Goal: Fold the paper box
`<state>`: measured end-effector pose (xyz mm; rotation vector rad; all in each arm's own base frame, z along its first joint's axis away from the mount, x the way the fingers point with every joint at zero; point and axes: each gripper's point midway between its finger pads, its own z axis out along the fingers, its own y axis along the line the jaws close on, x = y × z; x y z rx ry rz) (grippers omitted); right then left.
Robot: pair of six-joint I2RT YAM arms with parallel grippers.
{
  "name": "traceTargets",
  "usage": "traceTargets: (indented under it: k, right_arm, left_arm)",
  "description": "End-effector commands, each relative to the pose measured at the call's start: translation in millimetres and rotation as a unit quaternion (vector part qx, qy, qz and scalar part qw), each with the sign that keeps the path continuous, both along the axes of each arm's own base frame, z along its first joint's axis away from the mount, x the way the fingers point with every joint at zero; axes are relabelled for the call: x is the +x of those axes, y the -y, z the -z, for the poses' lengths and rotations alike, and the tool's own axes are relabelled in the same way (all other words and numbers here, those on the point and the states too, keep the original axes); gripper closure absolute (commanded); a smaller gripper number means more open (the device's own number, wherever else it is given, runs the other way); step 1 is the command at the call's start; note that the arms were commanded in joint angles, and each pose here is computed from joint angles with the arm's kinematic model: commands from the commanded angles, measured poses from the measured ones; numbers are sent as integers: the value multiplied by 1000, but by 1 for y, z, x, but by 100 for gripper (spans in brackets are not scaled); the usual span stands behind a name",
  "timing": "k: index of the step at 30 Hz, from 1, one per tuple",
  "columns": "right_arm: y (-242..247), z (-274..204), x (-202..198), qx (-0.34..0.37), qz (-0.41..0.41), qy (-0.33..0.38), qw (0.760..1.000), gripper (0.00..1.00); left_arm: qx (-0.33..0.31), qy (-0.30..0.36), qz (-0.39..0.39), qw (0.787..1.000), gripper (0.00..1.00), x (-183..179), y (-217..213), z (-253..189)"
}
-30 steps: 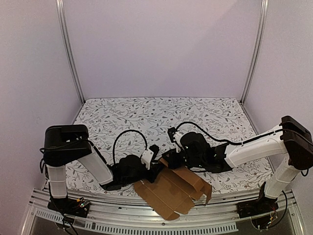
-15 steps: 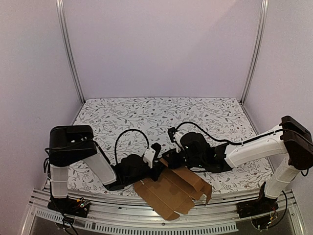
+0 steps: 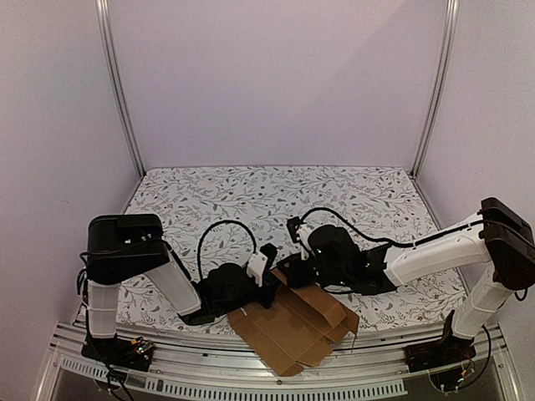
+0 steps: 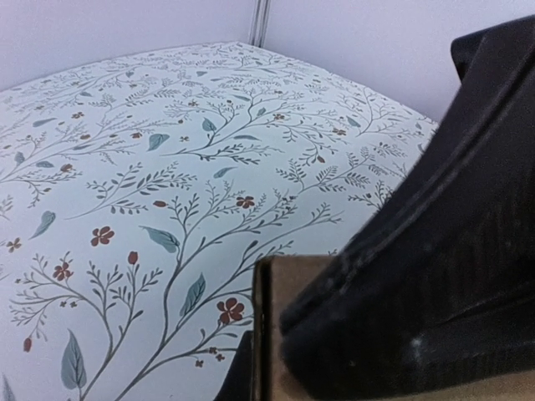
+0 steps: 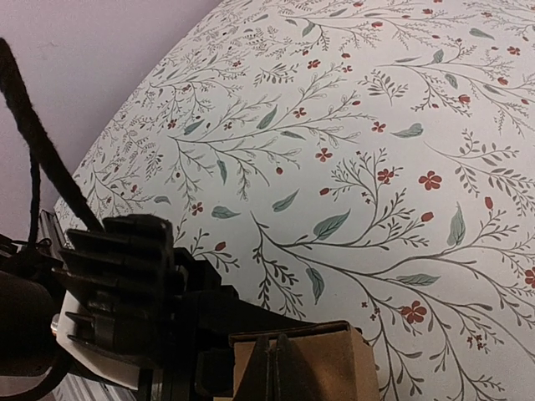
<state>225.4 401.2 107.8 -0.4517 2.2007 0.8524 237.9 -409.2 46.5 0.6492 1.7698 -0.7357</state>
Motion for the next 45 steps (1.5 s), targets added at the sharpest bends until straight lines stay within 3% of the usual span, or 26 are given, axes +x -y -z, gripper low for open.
traceTargets:
  k: [1, 11, 16, 24, 28, 35, 42, 45]
  right_arm:
    - [5, 17, -7, -30, -4, -18, 999, 100]
    - [4, 13, -7, -26, -3, -16, 1000, 100]
    - [4, 13, -7, -27, -4, -17, 999, 100]
    - [2, 12, -7, -28, -8, -16, 999, 100]
    - [2, 12, -8, -28, -9, -15, 999, 100]
    - [2, 14, -9, -31, -7, -16, 999, 100]
    - [4, 9, -8, -31, 0, -11, 999, 100]
    - [10, -1, -6, -36, 7, 1, 999, 93]
  left_arm:
    - [-7, -5, -6, 1000, 100, 4, 0, 3]
    - [2, -4, -16, 1000, 100, 6, -4, 1]
    - [7, -12, -22, 1000, 84, 5, -9, 2]
    - [11, -23, -28, 999, 79, 1, -19, 6]
    - [11, -22, -29, 999, 80, 0, -21, 4]
    - [8, -22, -25, 999, 99, -1, -20, 0]
    - [7, -14, -25, 1000, 100, -2, -21, -7]
    - [22, -7, -36, 999, 100, 1, -25, -8]
